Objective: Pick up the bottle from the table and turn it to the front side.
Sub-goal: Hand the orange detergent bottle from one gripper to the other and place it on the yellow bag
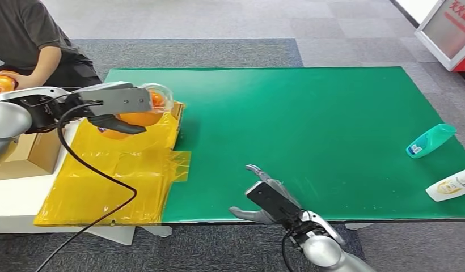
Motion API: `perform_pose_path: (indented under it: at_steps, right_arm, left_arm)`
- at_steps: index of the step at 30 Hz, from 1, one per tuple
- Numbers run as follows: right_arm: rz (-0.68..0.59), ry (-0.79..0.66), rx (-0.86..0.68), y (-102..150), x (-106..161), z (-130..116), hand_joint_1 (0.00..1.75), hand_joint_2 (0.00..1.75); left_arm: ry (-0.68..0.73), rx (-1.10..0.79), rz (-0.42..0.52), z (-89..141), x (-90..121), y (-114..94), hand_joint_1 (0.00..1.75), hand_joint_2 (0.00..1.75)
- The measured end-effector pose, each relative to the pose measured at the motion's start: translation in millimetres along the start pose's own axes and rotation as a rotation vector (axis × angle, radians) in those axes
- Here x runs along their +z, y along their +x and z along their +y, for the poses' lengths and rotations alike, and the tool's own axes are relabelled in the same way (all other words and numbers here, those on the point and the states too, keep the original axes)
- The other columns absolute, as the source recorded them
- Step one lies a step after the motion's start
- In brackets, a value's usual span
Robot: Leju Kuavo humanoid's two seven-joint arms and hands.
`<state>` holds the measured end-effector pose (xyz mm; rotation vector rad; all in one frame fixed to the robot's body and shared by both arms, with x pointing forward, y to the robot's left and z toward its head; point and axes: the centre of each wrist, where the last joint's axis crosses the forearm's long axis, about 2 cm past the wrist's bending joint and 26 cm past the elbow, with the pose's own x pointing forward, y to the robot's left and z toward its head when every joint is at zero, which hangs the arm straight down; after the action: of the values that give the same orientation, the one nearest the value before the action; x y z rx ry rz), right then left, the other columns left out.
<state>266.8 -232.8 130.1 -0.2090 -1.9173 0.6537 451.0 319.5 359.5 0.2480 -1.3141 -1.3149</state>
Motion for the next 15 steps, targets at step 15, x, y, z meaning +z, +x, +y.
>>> perform_pose_path:
  at_steps: [15]
  right_arm:
    - [-0.002, 0.005, -0.014, 1, -12, -2, 0.00, 1.75]
  left_arm:
    - [-0.219, -0.173, 0.151, -59, -41, -16, 1.75, 1.75]
